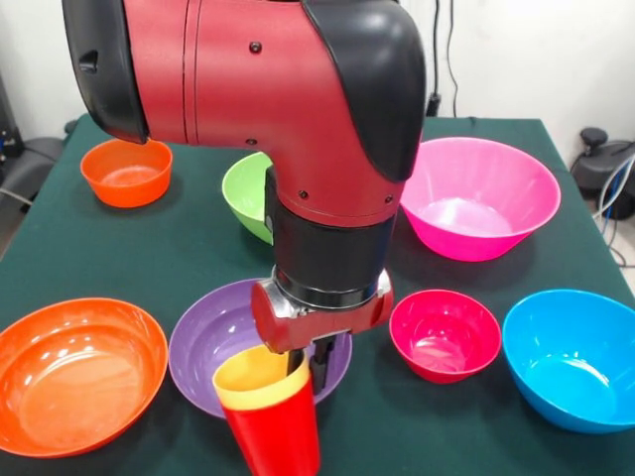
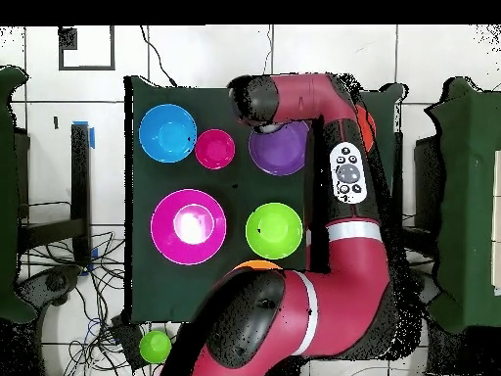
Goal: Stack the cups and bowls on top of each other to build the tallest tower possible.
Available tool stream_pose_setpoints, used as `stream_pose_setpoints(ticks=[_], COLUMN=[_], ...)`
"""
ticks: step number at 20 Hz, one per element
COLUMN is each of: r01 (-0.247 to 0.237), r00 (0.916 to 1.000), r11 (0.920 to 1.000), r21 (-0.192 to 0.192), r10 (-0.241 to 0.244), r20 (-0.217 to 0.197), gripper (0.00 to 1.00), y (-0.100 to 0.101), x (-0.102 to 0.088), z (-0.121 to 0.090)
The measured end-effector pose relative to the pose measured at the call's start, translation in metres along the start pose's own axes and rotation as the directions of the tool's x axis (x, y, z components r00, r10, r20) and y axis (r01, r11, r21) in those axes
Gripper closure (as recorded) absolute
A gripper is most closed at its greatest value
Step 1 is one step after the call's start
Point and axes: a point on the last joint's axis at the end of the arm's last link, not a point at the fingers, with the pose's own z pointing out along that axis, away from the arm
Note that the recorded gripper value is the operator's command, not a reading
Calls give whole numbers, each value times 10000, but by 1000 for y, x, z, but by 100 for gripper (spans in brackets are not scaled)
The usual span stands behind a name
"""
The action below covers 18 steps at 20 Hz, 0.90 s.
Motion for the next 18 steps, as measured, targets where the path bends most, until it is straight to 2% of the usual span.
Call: stream_pose_setpoints(ticks=[11, 17, 18], r01=[217, 167, 134], r00=[9995, 9991, 9985], r11=[9984, 9971, 9970], r21=[525, 741, 765], r10=[-204, -139, -93], r20=[-258, -392, -537], gripper=[100, 100, 100], y=[-13, -24, -28], x=[11, 16, 19], z=[6, 5, 5])
